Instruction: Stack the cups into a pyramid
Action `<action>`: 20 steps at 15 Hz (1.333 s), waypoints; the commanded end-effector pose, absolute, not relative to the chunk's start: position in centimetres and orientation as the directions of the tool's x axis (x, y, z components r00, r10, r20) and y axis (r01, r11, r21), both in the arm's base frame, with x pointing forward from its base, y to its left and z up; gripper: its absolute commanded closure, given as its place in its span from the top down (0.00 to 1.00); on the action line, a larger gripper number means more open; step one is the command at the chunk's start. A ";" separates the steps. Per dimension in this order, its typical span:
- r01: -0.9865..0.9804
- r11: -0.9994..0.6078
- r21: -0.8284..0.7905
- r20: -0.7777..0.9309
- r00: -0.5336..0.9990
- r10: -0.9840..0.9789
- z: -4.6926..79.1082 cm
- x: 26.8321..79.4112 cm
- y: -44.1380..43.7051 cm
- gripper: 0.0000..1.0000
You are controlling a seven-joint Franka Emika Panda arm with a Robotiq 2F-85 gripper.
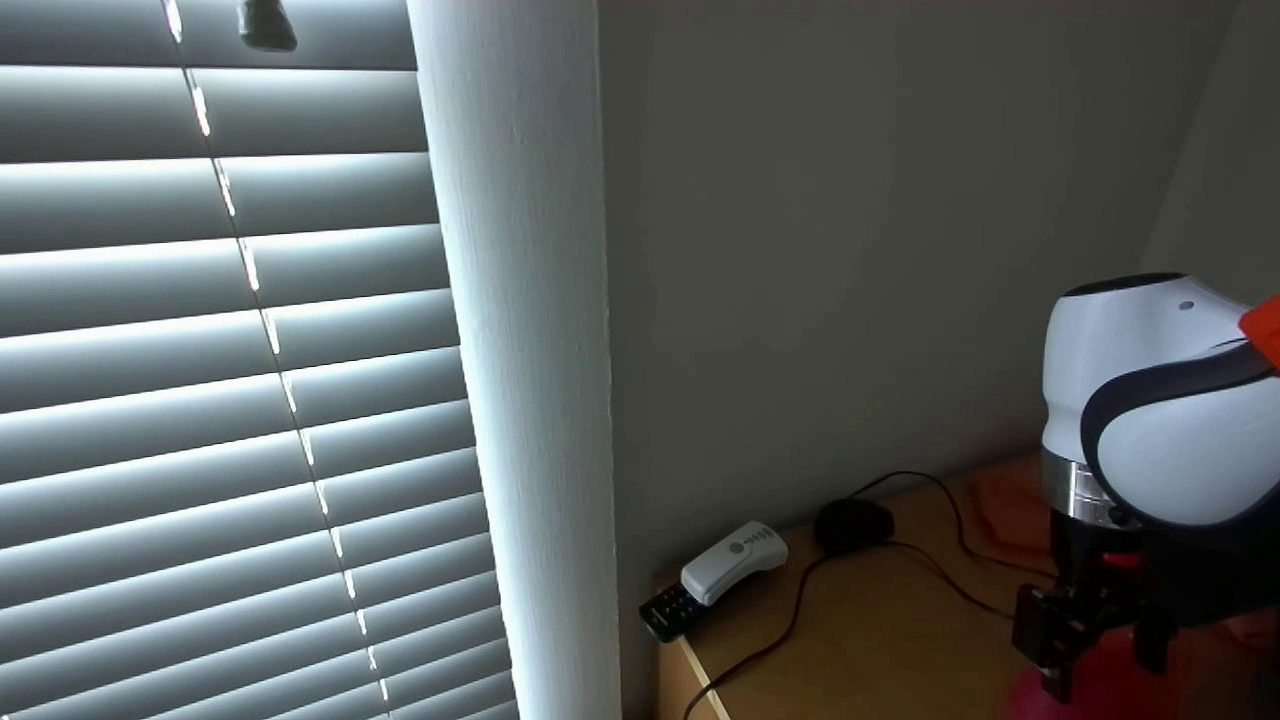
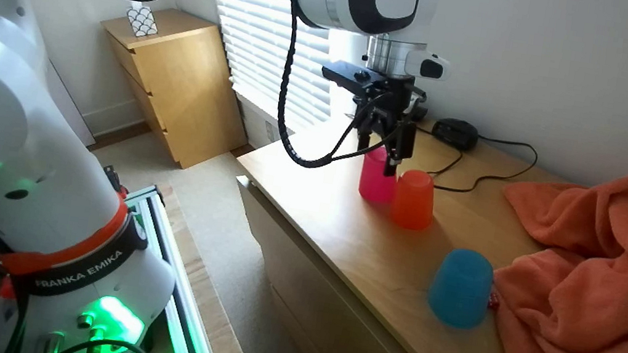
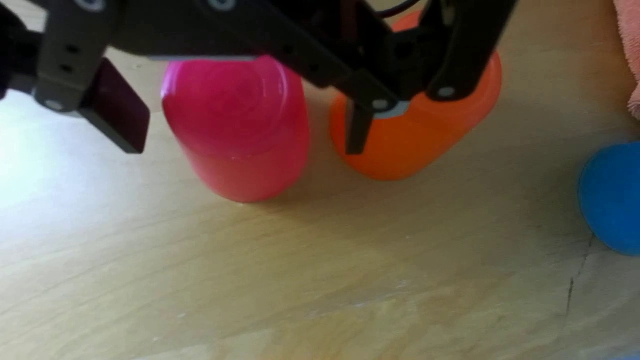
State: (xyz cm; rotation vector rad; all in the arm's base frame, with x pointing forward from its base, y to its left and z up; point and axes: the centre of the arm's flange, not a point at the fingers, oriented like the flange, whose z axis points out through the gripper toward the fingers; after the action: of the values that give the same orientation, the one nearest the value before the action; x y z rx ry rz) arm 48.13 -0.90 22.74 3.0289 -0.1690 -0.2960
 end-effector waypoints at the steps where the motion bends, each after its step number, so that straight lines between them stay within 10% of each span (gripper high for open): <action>1: -0.090 -0.982 0.167 -0.169 0.978 -0.118 23.3 47.5 -0.7 1.00; 20: -0.094 -0.951 0.293 -0.188 0.970 -0.154 23.6 47.2 -0.7 1.00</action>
State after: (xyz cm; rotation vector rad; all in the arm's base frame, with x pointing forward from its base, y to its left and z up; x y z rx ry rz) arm 47.73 -0.38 22.99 2.8641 -0.1515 -0.2900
